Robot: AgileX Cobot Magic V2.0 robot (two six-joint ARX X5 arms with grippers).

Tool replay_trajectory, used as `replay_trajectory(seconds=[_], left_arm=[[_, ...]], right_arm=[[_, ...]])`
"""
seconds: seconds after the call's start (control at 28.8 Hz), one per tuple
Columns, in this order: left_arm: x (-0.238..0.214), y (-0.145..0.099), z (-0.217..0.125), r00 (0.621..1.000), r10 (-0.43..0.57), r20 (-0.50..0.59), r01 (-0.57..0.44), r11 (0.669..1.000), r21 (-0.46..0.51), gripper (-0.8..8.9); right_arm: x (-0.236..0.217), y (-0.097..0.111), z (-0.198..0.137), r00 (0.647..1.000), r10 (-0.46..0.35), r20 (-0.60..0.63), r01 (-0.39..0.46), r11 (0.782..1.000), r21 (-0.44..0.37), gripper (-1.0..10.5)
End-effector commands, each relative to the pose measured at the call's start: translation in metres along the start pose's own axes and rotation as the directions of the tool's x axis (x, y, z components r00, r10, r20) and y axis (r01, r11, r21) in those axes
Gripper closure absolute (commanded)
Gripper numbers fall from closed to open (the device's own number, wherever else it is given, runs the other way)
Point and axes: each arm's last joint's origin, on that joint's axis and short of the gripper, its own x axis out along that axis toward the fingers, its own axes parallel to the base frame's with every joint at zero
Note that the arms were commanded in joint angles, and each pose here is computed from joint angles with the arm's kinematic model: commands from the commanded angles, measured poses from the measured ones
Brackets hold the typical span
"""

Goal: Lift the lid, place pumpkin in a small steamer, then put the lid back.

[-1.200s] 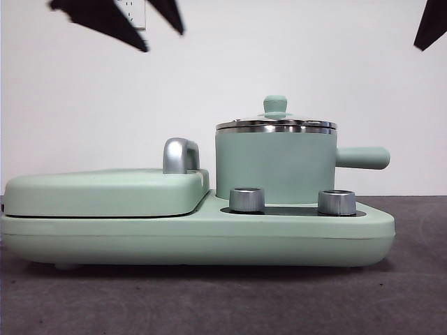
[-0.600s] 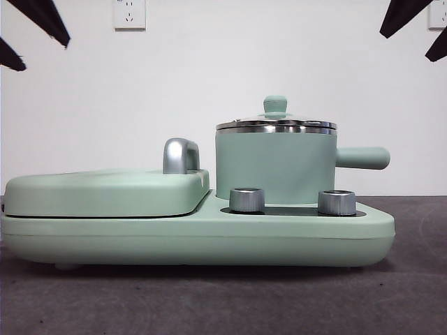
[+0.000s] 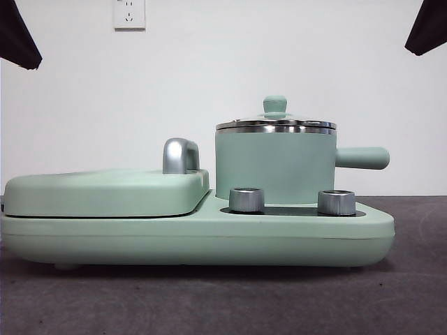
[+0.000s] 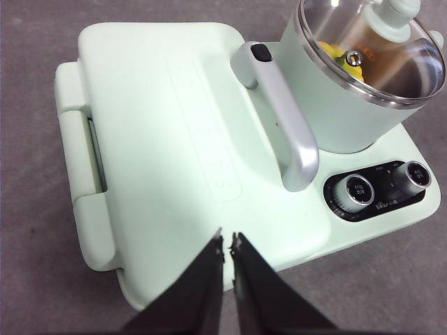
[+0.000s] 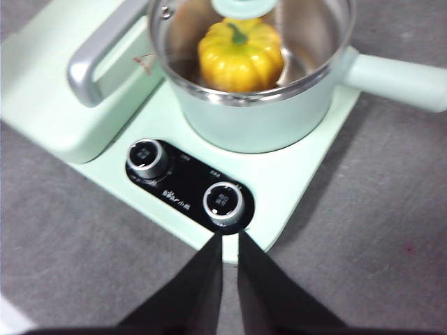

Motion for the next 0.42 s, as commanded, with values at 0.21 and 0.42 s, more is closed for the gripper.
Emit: replay_trajectory(seconds=[0.21, 0.42], left_arm=[[-0.0011, -0.0011, 0.0017, 1.000, -0.008, 0.009, 0.008, 1.000, 0.022, 8.07], [-0.0011, -0.0011, 0.0017, 1.000, -0.008, 0.009, 0.008, 1.000, 0.022, 8.07]], right_arm=[[-0.0014, 0.0012, 0.0021, 1.000, 0.005, 0.013, -0.005, 1.000, -0.001, 9.3], [-0.0014, 0.0012, 0.0021, 1.000, 0.005, 0.013, -0.005, 1.000, -0.001, 9.3]])
